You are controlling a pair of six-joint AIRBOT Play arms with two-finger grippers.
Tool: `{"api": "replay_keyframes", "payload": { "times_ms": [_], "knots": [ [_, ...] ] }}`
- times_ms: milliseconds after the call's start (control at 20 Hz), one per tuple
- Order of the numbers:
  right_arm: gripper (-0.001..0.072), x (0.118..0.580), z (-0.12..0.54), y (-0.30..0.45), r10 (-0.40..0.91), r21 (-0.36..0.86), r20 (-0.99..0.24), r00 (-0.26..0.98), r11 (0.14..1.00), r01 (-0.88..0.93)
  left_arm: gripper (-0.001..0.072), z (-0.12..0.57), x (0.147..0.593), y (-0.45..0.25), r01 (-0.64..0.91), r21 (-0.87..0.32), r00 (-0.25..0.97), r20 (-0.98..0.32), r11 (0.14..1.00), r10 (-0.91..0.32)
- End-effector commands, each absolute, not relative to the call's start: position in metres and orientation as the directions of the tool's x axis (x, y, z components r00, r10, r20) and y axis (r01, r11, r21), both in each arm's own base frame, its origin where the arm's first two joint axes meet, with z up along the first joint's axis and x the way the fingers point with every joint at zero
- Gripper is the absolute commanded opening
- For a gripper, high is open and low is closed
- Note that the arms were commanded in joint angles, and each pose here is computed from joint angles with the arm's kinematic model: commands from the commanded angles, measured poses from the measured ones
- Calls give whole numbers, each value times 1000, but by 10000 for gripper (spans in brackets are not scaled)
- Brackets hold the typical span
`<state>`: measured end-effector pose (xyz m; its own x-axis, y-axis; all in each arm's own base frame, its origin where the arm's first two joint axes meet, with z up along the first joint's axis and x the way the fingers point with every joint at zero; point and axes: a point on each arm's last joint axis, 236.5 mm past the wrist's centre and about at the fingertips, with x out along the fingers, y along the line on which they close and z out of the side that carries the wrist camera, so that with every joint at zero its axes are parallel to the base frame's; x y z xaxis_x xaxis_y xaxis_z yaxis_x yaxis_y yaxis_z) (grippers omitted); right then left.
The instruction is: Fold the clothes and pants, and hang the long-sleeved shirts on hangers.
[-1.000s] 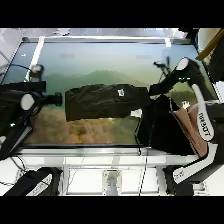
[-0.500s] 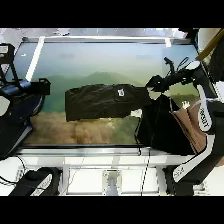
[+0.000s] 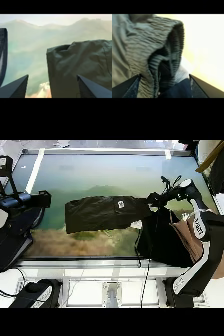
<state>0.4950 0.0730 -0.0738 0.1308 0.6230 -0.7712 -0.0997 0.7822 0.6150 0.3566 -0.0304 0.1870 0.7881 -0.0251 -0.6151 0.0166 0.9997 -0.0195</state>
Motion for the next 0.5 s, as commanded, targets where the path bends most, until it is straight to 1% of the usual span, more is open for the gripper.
{"api": "replay_keyframes", "payload": {
  "times_ms": [0,150,200,250,300,350,400,450],
  "knots": [
    [679,494,-95,88,626,618,-774,100,780,-100,693,188,357,-31,13,-26,789,-614,1000,-26],
    [677,489,-102,121,674,663,-737,58,736,-137,693,188,357,-31,14,-26,789,-614,1000,-26],
    [654,486,-100,132,697,684,-716,40,712,-155,693,188,357,-30,14,-25,789,-614,1000,-26],
    [650,483,-98,140,711,700,-703,18,696,-161,693,188,357,-31,14,-26,789,-614,1000,-26],
    [618,478,-96,147,717,707,-697,-9,685,-177,693,188,357,-30,14,-25,789,-614,1000,-26],
    [603,475,-94,152,720,708,-694,-27,674,-209,693,187,357,-30,14,-25,788,-615,1000,-26],
    [565,476,-93,157,721,707,-693,-28,671,-222,693,187,357,-30,14,-25,788,-615,1000,-26],
    [432,477,-92,161,719,704,-694,-25,671,-235,693,187,357,-31,14,-25,788,-615,1000,-26]
  ]
}}
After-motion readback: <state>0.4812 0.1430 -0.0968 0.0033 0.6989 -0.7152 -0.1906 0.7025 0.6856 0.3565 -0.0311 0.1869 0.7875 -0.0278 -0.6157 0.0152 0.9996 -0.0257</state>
